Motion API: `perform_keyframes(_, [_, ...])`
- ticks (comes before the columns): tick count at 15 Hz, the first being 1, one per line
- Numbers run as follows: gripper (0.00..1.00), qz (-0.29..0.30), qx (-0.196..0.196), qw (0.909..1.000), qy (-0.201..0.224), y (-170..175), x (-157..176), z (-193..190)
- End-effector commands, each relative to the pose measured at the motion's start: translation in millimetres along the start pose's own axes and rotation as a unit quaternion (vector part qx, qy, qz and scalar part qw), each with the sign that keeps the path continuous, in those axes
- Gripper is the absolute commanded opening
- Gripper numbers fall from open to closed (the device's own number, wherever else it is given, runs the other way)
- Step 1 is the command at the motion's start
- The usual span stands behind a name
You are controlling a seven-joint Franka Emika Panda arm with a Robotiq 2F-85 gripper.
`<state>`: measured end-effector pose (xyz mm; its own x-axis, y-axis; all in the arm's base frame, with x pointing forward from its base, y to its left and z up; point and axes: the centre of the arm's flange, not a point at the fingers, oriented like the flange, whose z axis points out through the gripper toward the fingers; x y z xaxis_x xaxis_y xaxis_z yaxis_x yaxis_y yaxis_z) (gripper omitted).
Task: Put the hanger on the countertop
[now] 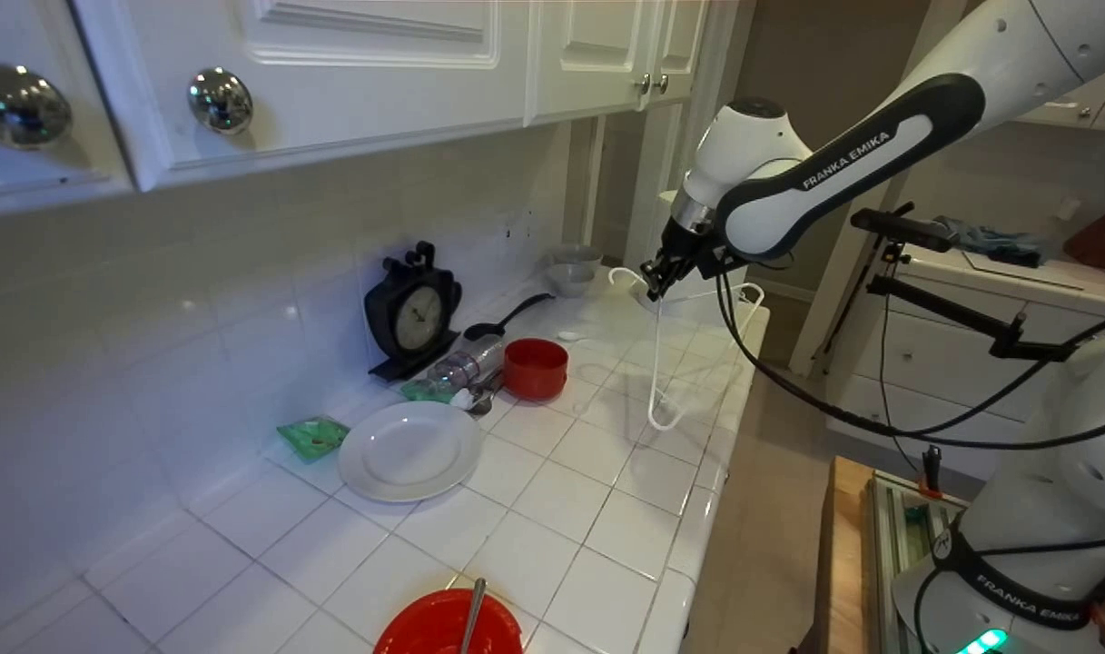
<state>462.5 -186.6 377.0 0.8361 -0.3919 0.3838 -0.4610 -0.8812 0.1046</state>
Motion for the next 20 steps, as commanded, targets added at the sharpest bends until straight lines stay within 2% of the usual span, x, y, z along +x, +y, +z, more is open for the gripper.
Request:
perform_keyframes(1, [0.07, 0.008, 0.001, 0.9998, -0.019, 11, -12, 29])
perform_keyframes(2, [0.10, 0.005, -0.001, 0.9999, -0.011, 8, -9, 17])
perform_keyframes(6, [0.10, 0.007, -0.004, 0.9997, -0.024, 11, -13, 29])
perform_keyframes(7, [0.07, 0.007, -0.004, 0.9997, -0.024, 10, -13, 29])
perform_keyframes(13, [0.07, 0.004, 0.025, 0.9996, -0.014, -2, 6, 79])
perform_keyframes(20, [0.07, 0.011, 0.056, 0.9982, -0.018, -22, 7, 124])
